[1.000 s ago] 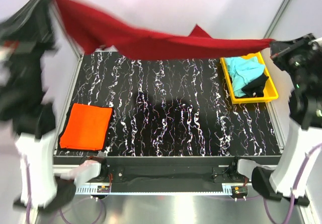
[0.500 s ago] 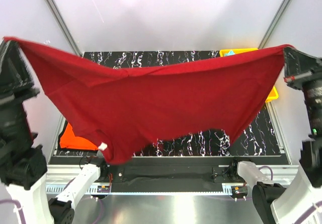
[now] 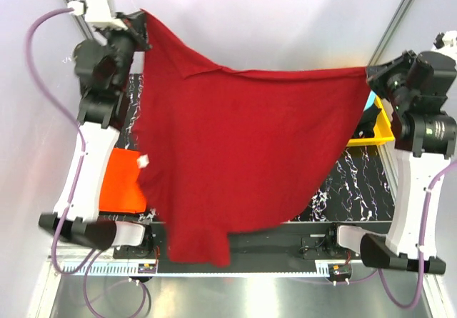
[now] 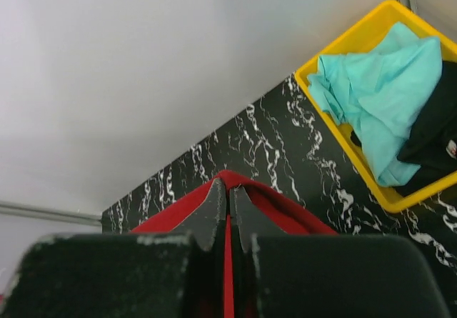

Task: Fold and stack the t-shirts
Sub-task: Flatten the tshirt out

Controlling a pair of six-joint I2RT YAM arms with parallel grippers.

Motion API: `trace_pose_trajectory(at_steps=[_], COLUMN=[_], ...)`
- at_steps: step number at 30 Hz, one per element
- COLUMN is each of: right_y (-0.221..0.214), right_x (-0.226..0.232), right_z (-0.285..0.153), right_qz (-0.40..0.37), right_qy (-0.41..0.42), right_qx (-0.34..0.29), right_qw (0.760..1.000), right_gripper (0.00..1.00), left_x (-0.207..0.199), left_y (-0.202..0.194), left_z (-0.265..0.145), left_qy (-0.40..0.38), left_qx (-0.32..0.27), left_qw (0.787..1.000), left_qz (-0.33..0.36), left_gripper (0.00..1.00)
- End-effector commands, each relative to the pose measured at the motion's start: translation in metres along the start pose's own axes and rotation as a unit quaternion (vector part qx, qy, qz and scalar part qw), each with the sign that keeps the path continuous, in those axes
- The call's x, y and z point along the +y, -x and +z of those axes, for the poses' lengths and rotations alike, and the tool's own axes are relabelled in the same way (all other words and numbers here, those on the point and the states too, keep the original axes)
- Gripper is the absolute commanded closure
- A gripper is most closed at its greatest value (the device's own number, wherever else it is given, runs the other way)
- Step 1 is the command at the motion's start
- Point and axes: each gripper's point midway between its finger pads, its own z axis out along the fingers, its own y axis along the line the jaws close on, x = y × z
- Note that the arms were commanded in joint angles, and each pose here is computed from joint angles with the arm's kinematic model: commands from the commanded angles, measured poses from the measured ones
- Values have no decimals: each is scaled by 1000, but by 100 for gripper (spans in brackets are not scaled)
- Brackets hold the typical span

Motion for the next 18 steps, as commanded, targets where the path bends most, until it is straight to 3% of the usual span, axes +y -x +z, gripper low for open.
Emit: trace_pose_trajectory(at_steps=[1,5,11,18], right_y=[60,76,113,145], right_x=[32,42,59,78], right_z=[-9,-4,-31,-98], right_qz=[2,6,11,27], right_qy=[46,53,81,128], right_qx=[-111,-131,-202,-269], right_qw=[993,990,976,954], right_gripper=[100,100,100,100], left_x=[-14,-13,-16,-26], left_y=[91,104,105,166], left_z=[-6,-10,-43,-114], left_qy=[-20,-18,-25,-36], left_qx=[-109,-112,-101,-162], left_qw=[994,994,995,986], left_qz=[-10,-8,-9,-6], left_gripper=[100,100,100,100])
